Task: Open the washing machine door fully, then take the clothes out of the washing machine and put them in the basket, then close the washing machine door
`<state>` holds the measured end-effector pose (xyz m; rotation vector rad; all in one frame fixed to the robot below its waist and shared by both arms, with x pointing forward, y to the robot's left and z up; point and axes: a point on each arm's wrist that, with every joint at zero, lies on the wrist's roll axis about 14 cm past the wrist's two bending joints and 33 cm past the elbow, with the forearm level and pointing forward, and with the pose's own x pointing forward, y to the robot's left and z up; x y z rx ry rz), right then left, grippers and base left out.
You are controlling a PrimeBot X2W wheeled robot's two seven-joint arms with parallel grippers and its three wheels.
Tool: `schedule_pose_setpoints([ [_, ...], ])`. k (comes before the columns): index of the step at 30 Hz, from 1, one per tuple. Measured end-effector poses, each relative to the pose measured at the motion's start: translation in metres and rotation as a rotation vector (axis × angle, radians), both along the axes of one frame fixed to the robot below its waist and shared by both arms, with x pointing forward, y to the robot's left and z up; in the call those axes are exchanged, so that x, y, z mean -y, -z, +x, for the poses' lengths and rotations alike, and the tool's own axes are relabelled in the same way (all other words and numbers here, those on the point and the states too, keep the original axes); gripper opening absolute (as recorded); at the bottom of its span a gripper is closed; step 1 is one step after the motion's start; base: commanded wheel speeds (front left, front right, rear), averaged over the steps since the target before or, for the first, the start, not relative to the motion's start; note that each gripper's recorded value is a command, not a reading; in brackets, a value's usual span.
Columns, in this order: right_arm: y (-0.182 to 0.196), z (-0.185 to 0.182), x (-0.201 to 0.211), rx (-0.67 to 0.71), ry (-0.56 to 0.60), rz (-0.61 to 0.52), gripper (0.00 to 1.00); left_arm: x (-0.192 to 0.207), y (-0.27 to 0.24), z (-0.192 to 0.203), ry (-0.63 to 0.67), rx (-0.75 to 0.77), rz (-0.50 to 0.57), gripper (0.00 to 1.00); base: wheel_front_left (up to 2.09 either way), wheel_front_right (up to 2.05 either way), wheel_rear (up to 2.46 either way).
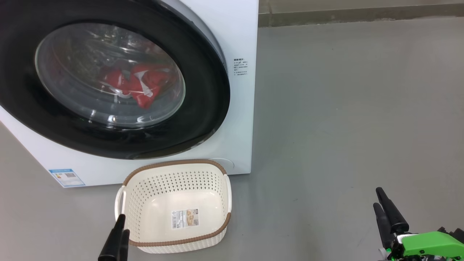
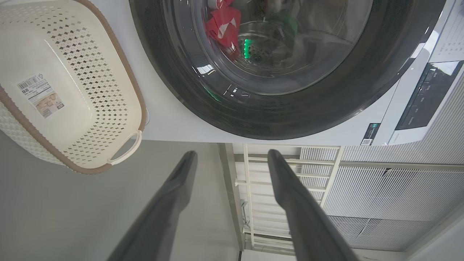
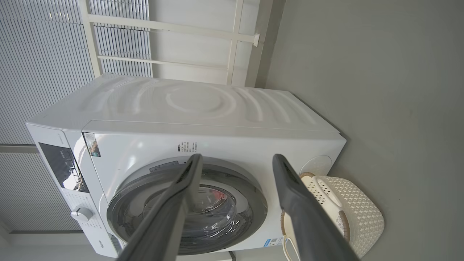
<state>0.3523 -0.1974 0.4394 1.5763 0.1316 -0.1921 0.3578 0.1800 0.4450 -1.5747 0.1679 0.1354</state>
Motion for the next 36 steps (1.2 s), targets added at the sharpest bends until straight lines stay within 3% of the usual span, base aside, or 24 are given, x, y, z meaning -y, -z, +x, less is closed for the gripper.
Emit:
schedule_pose_setpoints([
  [36,-0.0001,0.001,0.0008,-0.02,-0.083,-0.446,1.0,0.0023,-0.0059,0.0066,0.069,0.009,0.487,1.0,0.0,0.0,0.0],
])
